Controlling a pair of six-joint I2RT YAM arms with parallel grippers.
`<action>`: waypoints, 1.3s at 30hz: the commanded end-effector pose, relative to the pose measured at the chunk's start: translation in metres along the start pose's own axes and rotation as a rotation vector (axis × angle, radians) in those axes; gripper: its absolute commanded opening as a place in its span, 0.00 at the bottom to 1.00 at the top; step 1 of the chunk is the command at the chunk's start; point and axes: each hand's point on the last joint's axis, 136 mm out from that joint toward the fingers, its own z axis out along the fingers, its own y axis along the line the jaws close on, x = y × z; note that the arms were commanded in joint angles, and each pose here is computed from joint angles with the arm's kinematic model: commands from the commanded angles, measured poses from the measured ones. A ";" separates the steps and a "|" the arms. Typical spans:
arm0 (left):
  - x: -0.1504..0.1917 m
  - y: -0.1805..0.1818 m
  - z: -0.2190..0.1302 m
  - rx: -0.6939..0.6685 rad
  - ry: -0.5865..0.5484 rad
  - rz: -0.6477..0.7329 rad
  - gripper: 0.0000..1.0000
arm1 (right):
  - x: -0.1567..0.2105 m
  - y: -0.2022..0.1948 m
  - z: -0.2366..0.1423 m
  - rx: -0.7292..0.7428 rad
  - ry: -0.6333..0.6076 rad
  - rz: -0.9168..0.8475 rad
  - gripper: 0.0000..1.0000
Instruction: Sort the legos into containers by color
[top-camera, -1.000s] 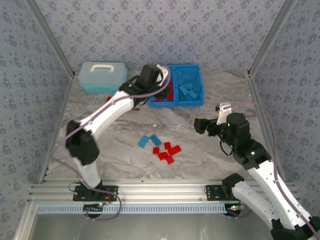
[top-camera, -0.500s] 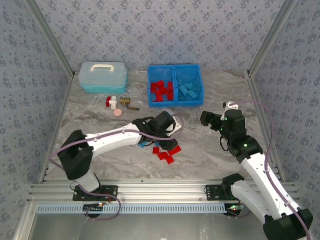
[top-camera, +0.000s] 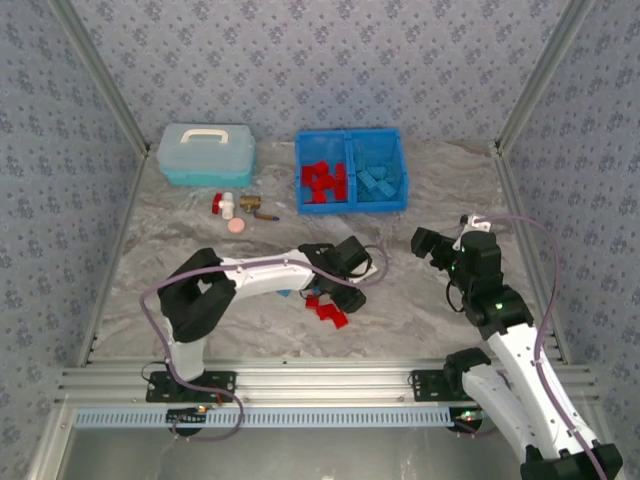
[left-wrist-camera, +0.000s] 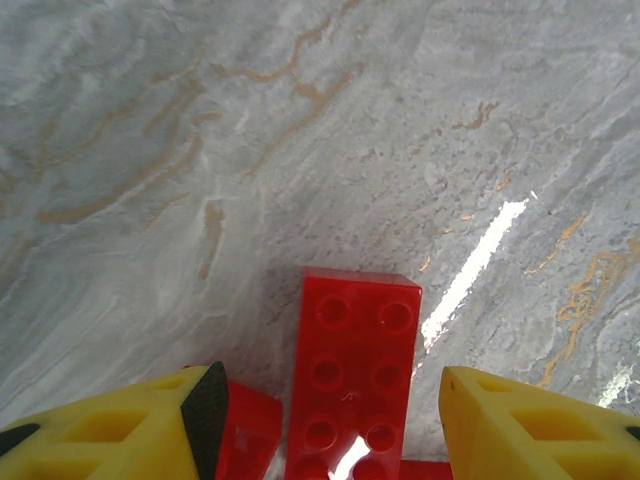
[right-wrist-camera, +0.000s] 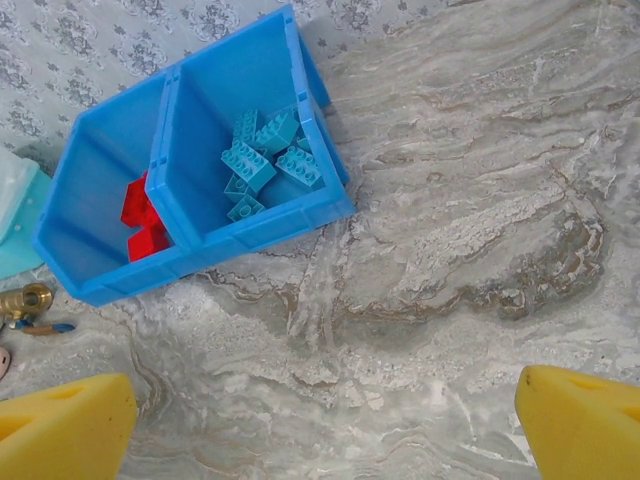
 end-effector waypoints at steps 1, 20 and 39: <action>-0.007 -0.006 0.003 -0.019 -0.004 0.040 0.60 | 0.004 -0.003 0.000 0.001 0.012 0.031 1.00; -0.032 -0.011 -0.031 -0.051 -0.172 0.038 0.29 | 0.001 -0.001 -0.002 -0.013 0.010 0.062 1.00; -0.198 0.279 -0.115 -0.481 -0.554 -0.453 0.28 | 0.014 0.005 -0.010 -0.065 0.054 0.164 1.00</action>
